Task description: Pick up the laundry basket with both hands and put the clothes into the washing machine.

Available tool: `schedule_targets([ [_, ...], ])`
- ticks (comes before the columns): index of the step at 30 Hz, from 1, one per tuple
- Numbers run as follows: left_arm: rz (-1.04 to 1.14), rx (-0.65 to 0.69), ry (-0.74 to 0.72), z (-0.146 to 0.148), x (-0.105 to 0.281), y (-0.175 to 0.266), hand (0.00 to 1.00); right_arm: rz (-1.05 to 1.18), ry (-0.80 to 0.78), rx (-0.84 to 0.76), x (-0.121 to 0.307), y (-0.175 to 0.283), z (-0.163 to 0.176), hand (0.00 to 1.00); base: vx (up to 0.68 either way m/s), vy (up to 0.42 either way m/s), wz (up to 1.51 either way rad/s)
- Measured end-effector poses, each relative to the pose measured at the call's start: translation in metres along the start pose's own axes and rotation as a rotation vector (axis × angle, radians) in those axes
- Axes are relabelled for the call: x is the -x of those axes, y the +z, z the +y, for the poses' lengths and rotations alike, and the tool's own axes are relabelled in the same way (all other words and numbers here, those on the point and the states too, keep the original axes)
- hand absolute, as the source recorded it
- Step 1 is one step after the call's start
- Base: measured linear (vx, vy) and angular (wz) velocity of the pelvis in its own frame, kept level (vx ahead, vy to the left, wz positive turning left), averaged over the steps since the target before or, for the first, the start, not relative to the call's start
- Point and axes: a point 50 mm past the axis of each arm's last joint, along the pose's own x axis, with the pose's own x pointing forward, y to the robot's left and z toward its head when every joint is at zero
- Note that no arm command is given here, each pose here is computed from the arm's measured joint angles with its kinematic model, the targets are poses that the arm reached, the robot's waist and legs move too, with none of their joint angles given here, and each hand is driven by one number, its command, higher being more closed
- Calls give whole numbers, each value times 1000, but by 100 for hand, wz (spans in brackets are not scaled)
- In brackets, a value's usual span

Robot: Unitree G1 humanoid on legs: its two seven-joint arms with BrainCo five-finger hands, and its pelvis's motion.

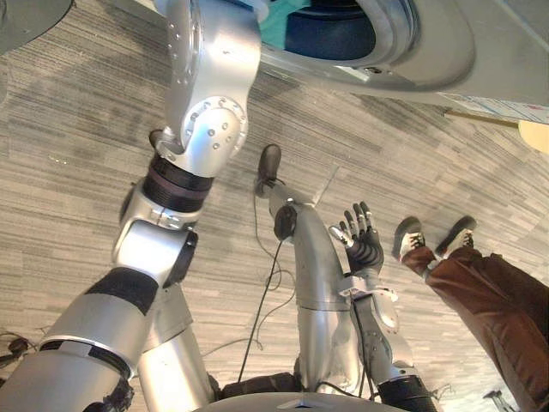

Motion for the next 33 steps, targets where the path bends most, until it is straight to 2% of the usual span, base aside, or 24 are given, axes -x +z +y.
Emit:
schedule_targets([
  [3, 2, 112, 3, 1, 22, -1, 100, 14, 14, 4, 0, 0, 1, 0, -68, -3, 3],
  [4, -4, 177, 6, -2, 34, -4, 0, 19, 15, 6, 0, -1, 1, 0, -67, -7, 5],
  [7, 23, 277, 32, -9, 46, -19, 0, 26, 14, 11, 0, -1, 0, 0, -67, -6, 10],
  [8, 26, 265, 33, -10, 48, -23, 0, 28, 14, 13, 0, -1, 0, 0, -62, -2, 6],
  [11, 51, 4, 3, -4, 48, -49, 0, 33, 15, 12, -4, -3, -1, 0, -57, -4, 9],
  [12, 98, -181, -47, -1, 46, -64, 0, 20, 20, -8, -9, -1, 1, 0, -36, -6, 12],
  [13, 123, -288, -81, 0, 44, -71, 0, 17, 23, -22, -11, -1, 3, 0, -56, -12, 18],
  [14, 170, -462, -131, 0, 41, -82, 0, 13, 33, -37, -15, -1, 6, 0, -41, -10, 12],
  [17, 251, -742, -172, 8, 39, -102, 0, 10, 80, -56, -20, -3, 18, 0, -77, -22, -9],
  [18, 265, -788, -171, 9, 37, -104, 0, 10, 83, -76, -21, -2, 20, 0, -82, -24, -24],
  [27, 223, -805, -127, 1, 19, -96, 0, 18, 29, -59, -22, -2, 2, 0, -74, -18, -14],
  [32, 126, -973, -107, -7, 10, -88, 0, -6, 36, -52, -22, 0, -1, 0, -67, -15, -2],
  [33, 77, -1075, -98, -10, 5, -84, 0, -10, 44, -39, -21, 1, -2, 0, -44, -11, -12],
])
